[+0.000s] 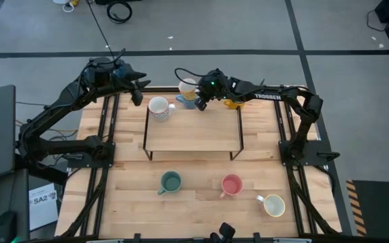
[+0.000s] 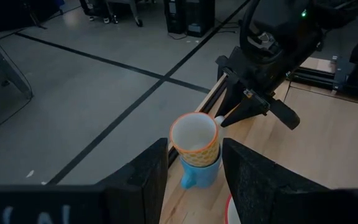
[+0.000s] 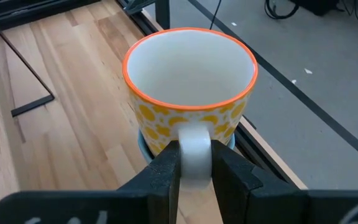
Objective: Place coffee mugs
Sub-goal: Put the yellow patterned mug on the shelf
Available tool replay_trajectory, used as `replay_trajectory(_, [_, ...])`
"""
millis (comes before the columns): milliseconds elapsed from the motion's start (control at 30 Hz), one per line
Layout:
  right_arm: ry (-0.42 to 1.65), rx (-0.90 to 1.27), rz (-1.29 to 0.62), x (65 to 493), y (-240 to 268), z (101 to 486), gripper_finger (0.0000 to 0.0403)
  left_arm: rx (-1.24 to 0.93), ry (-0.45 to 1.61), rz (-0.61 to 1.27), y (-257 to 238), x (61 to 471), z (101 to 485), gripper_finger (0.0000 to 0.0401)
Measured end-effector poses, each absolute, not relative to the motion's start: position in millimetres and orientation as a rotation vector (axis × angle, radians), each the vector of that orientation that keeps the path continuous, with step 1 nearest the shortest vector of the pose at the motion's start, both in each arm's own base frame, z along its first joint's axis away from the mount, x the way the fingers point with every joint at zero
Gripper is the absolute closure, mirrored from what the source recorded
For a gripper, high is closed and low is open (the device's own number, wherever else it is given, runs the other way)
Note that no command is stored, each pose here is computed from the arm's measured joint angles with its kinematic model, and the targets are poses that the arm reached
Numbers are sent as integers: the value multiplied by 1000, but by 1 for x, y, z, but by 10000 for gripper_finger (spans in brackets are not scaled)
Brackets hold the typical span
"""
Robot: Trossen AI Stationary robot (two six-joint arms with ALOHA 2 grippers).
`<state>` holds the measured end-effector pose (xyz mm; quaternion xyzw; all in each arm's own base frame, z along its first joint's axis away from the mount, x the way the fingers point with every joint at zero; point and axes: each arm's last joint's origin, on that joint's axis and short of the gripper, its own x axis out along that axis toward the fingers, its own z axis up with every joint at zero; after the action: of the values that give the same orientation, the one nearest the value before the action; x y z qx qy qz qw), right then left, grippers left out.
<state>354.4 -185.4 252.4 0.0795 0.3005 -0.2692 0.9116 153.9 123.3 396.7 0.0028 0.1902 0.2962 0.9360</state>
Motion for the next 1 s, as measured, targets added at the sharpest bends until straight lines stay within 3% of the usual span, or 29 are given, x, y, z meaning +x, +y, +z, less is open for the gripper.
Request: replay_trajectory(1000, [603,161,-553,355,-185,256,320,3,394,605,123,154,396,241])
